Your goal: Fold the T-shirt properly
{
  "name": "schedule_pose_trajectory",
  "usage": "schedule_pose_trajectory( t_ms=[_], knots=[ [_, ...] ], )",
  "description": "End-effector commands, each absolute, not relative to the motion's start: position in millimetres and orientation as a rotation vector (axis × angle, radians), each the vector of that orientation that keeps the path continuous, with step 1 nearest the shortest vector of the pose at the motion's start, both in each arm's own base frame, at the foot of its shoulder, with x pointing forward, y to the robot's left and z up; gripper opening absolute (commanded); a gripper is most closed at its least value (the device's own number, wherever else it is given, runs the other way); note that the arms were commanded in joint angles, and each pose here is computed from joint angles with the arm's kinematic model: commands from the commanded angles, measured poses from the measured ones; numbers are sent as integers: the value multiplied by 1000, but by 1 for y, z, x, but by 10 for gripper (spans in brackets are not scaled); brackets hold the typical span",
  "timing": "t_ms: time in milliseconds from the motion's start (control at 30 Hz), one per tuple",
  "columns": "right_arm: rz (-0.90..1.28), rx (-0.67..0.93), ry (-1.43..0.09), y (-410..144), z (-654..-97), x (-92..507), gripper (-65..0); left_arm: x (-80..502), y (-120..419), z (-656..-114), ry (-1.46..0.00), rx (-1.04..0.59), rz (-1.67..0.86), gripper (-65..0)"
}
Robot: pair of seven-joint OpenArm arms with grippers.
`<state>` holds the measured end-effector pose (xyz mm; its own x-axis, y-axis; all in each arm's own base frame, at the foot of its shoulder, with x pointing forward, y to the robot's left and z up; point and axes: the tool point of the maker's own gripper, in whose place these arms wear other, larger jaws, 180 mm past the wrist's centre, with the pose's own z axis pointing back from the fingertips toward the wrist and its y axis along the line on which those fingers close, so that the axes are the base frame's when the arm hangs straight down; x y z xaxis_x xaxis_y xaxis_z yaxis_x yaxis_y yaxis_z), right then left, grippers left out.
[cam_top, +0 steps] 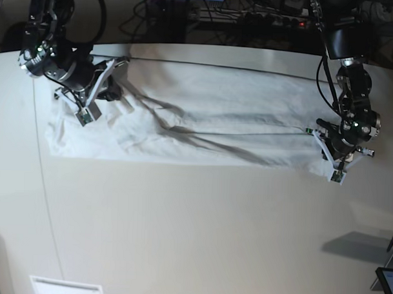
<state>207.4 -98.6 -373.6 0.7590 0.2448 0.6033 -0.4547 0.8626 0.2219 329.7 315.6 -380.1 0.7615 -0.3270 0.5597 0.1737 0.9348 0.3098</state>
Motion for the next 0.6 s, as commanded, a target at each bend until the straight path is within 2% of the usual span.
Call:
schedule_pose_trajectory(
  t_ms=[0, 300, 567],
  knots=[
    [414, 373, -622, -98, -367, 209, -649, 340, 320, -364, -699, 268, -279, -650],
    [490, 333, -560, -115, -377, 190, -649, 339, 320, -364, -698, 267, -279, -650],
    [494, 324, -565, -117, -376, 193, -647, 342, 317, -357, -718, 272, -287, -650]
  ],
)
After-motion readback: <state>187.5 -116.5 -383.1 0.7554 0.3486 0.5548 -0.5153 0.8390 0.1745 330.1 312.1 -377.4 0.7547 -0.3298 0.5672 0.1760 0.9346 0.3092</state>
